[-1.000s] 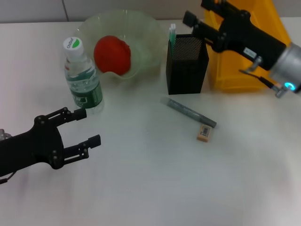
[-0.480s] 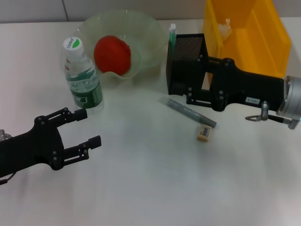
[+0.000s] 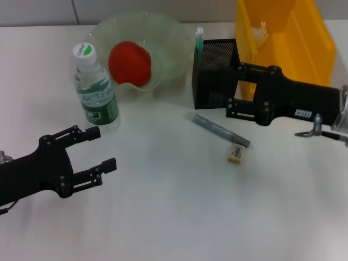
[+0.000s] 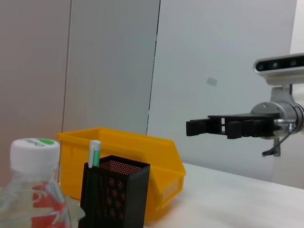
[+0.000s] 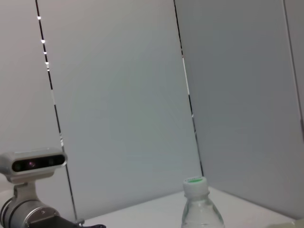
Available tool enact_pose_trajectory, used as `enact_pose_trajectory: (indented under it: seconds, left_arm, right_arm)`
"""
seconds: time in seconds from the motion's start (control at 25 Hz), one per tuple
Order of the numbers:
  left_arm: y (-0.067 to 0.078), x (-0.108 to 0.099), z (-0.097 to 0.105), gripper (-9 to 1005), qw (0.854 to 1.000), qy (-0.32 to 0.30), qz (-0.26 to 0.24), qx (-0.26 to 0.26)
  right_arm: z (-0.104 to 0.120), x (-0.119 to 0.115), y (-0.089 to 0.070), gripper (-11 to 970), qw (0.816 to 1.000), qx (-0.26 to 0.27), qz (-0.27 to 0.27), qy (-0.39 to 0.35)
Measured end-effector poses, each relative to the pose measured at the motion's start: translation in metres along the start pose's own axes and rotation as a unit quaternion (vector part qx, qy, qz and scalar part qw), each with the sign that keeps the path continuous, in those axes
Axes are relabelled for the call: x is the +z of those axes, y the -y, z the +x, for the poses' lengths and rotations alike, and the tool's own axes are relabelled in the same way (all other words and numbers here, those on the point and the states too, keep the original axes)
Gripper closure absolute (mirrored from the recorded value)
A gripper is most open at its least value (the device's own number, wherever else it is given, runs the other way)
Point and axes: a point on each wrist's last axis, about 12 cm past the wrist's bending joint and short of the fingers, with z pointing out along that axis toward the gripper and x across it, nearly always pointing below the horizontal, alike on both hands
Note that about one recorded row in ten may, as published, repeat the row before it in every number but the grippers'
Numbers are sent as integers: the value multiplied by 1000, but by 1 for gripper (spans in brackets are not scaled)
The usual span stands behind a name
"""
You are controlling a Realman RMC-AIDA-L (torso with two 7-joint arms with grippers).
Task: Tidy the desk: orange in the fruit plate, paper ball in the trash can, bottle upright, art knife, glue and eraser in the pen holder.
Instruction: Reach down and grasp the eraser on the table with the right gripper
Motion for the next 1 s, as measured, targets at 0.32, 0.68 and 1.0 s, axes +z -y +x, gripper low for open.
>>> enact_pose_trajectory:
  seconds: [0.32, 0.68, 1.0]
  left_arm:
    - [0, 0, 0, 227, 1000, 0, 0, 0]
    - [1, 1, -1, 227, 1000, 4, 3, 0]
    - [0, 1, -2, 227, 1000, 8, 0, 1]
  right_arm:
    - [-38, 1, 13, 270, 985, 38, -31, -166]
    - [-68, 17, 25, 271, 926, 42, -34, -374]
    - [-79, 45, 30, 270, 873, 2, -34, -486]
